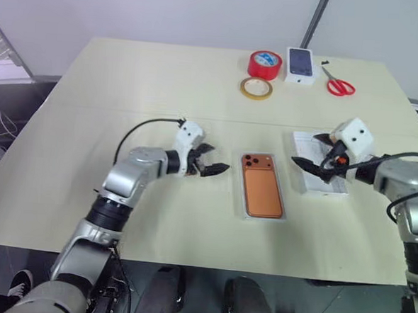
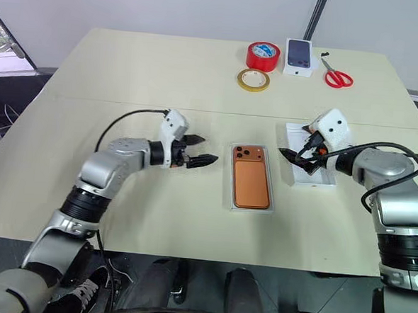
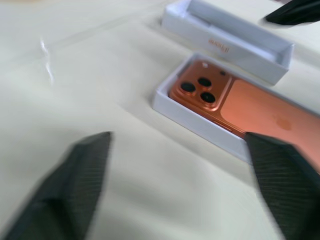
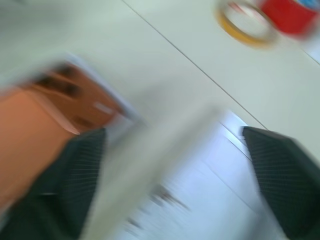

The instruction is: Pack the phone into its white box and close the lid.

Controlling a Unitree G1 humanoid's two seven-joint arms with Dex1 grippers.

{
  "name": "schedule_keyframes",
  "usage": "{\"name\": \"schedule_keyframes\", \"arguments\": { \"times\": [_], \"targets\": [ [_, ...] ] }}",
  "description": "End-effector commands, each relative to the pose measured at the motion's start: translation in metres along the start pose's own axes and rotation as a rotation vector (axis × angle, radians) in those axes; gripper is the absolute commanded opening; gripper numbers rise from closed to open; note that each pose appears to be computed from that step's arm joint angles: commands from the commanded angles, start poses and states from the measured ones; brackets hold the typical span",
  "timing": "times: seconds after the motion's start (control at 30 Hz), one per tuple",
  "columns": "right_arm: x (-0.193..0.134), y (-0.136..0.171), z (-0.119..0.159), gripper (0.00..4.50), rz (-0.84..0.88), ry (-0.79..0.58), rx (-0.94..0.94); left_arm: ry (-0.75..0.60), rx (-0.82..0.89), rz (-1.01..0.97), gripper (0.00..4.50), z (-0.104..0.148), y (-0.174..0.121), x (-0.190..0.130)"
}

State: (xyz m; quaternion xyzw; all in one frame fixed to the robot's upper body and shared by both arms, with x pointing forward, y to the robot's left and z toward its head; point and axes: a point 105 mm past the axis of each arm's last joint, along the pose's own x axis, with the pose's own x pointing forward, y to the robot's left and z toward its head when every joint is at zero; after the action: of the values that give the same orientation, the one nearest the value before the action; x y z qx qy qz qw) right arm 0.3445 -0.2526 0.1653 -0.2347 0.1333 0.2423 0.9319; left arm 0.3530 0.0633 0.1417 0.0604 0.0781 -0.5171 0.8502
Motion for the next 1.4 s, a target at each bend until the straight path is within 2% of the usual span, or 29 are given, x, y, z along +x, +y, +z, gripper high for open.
{"name": "schedule_keyframes", "arguments": {
  "times": [0.03, 0.07, 0.17, 0.3, 0.57, 0.8, 1.1, 1.2, 1.4],
  "targets": [
    [0.003, 0.000, 0.002, 4.48, -0.053, 0.036, 0.061, -0.082, 0.196, -0.057, 4.43, 0.014, -0.004, -0.019],
    [0.005, 0.004, 0.000, 4.48, -0.051, 0.052, 0.103, -0.099, 0.267, -0.072, 4.43, 0.015, -0.007, -0.025],
    [0.003, 0.014, -0.008, 4.48, -0.049, 0.123, 0.176, -0.123, 0.287, -0.096, 4.43, 0.013, -0.007, -0.037],
    [0.001, 0.037, 0.002, 4.48, 0.032, 0.155, 0.326, -0.194, 0.361, -0.137, 4.43, 0.014, -0.018, -0.052],
    [0.003, 0.044, -0.001, 4.48, 0.004, 0.329, 0.471, -0.212, 0.381, -0.153, 4.43, 0.005, -0.028, -0.063],
    [0.018, 0.047, 0.006, 4.48, 0.046, 0.408, 0.539, -0.217, 0.398, -0.125, 4.43, 0.000, -0.033, -0.070],
    [0.029, 0.041, 0.002, 4.48, 0.023, 0.441, 0.492, -0.222, 0.393, -0.077, 4.43, -0.001, -0.034, -0.074],
    [0.030, 0.039, -0.003, 3.63, 0.010, 0.461, 0.475, -0.226, 0.388, -0.058, 4.50, -0.002, -0.034, -0.073],
    [0.032, 0.033, -0.008, 0.67, -0.025, 0.474, 0.457, -0.229, 0.379, -0.048, 4.50, -0.003, -0.036, -0.070]
  ]
}}
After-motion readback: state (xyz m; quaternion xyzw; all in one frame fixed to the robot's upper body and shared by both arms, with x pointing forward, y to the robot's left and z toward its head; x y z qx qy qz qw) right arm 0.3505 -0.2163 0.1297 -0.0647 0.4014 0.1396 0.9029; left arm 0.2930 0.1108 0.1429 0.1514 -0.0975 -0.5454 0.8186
